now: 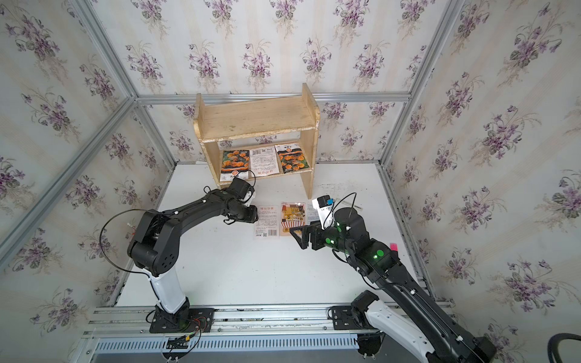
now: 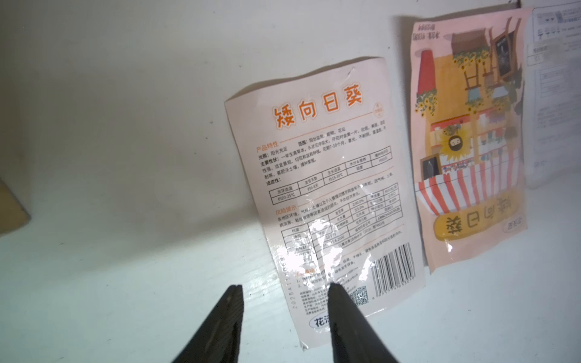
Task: Take the seed bag off the shelf
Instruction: Place the seed packet at the center of the board, then pick up the seed packet from the shelf.
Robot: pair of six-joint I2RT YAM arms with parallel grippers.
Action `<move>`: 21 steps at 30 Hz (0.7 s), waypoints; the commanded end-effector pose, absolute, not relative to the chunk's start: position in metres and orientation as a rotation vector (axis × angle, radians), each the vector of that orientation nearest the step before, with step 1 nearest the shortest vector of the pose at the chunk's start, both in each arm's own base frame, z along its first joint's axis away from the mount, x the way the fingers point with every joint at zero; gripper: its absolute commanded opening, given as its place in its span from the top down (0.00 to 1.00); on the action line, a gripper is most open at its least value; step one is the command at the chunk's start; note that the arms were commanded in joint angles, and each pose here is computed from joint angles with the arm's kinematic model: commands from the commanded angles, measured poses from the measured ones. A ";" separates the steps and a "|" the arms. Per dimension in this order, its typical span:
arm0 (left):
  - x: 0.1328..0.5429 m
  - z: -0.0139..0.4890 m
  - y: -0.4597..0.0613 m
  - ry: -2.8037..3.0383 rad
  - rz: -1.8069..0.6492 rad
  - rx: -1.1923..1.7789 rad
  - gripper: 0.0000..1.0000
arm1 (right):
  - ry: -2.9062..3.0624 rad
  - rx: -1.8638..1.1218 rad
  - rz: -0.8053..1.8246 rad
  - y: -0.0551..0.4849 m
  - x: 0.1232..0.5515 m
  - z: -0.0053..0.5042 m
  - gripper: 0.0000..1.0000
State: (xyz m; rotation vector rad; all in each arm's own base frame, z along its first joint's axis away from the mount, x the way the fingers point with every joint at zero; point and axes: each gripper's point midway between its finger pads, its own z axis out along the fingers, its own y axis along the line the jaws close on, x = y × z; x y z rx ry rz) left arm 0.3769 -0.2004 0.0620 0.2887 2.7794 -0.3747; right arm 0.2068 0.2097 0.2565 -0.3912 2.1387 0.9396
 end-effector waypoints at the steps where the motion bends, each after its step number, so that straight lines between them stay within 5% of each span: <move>1: 0.371 0.067 -0.195 2.790 -0.352 0.273 0.47 | 2.119 -0.386 0.941 0.210 0.209 0.260 0.00; 7: 0.357 0.099 -0.199 2.737 -0.429 0.271 0.37 | 2.114 -0.350 0.904 0.207 0.217 0.259 0.00; 16: 0.314 0.159 -0.215 2.604 -0.583 0.350 0.00 | 2.054 -0.309 0.882 0.216 0.244 0.269 0.00; 21: 0.289 0.195 -0.212 2.483 -0.658 0.360 0.00 | 1.997 -0.317 0.821 0.222 0.266 0.284 0.00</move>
